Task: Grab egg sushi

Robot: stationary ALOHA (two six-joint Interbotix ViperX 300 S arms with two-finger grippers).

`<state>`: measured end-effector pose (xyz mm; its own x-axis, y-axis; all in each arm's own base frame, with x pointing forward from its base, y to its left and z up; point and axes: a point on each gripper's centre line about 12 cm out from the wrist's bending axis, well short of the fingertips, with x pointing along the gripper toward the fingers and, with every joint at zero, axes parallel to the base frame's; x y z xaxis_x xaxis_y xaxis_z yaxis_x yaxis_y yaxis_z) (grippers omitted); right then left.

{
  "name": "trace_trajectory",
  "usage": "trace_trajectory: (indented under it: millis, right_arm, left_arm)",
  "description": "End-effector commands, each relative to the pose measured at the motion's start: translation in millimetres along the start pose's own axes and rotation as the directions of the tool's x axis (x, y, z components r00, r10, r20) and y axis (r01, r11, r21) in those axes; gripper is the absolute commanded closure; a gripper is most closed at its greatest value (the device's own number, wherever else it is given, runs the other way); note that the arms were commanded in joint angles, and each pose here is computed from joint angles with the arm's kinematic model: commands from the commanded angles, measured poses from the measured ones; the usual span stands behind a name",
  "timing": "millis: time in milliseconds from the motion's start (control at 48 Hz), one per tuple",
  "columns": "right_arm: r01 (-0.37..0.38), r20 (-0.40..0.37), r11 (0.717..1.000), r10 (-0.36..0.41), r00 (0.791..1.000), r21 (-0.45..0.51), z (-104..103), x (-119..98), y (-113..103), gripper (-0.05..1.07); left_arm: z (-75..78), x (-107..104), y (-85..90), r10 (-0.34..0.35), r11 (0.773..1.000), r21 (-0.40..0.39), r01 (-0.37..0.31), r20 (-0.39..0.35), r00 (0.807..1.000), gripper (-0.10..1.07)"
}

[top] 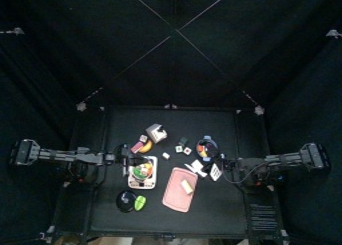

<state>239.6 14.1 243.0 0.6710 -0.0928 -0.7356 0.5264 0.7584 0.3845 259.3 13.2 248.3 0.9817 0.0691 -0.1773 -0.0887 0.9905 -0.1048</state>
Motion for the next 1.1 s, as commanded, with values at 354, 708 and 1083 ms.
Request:
trace_trajectory:
  millis: [354, 708, 1083]
  right_arm:
    - [0.068, 0.041, 0.994, -0.065, 0.997, -0.087, -16, 29, 36, 0.76]
    - [0.118, -0.013, 0.989, -0.120, 0.993, -0.087, -29, 68, 50, 0.40]
    - [0.019, -0.061, 0.993, -0.026, 0.998, -0.113, -38, 100, 77, 0.37]
  left_arm:
    - [2.1, 0, -6.0, -0.022, 1.000, -0.001, 0.022, 0.010, 1.000, 0.68]
    - [1.0, 0, -6.2, -0.022, 1.000, -0.002, 0.022, 0.008, 1.000, 0.68]
    - [-2.7, -1, -5.7, -0.021, 1.000, -0.001, 0.021, -0.001, 1.000, 0.68]
